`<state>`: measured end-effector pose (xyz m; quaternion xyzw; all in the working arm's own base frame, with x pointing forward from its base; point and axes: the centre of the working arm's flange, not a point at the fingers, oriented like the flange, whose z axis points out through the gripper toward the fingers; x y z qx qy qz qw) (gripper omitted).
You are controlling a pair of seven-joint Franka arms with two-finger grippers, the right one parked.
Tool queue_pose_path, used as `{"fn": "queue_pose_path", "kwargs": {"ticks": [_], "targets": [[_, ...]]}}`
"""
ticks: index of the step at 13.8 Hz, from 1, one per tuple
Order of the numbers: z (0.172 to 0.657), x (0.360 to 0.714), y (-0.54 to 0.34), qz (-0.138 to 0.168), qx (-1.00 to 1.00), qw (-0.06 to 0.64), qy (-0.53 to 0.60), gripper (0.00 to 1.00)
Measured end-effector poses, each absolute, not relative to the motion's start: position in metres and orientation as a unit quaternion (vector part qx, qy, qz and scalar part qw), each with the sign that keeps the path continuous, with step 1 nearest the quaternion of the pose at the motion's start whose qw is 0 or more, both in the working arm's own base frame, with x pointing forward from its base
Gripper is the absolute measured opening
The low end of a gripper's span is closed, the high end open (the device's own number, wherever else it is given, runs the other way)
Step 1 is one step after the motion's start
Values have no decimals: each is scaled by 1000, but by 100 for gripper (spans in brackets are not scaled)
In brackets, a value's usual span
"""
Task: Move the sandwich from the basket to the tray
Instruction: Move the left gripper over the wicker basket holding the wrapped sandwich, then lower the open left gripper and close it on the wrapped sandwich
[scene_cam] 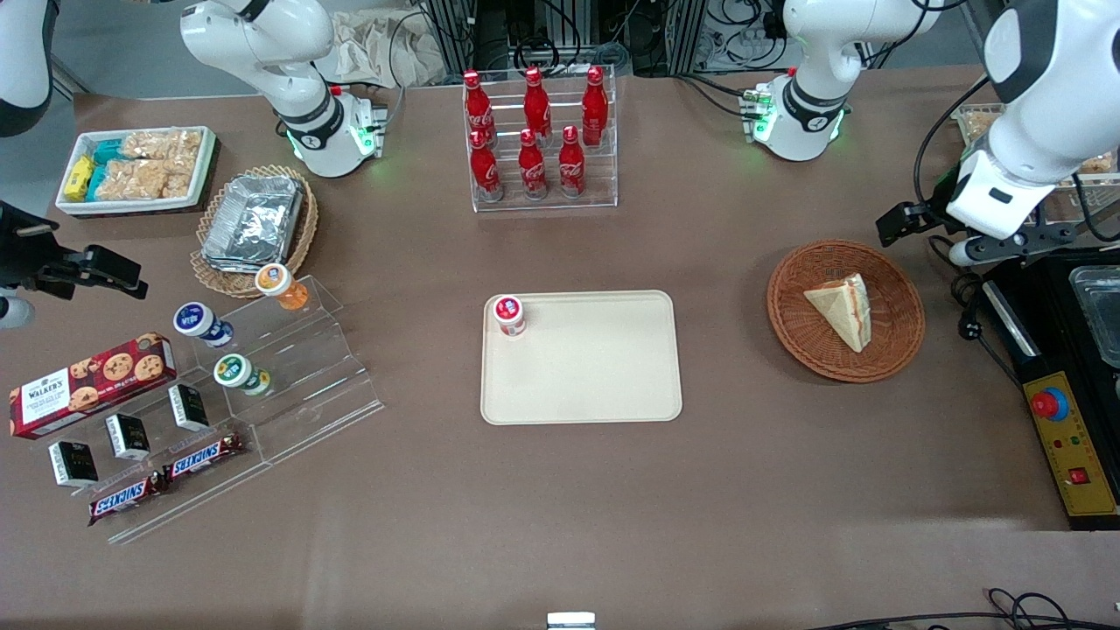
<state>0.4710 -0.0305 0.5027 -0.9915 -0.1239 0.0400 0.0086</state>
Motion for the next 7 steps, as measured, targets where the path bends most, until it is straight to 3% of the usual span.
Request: {"fn": "queue_pose_path", "kwargs": {"ticks": [7], "targets": [[409, 452, -28, 39, -978, 12, -203, 100]]}}
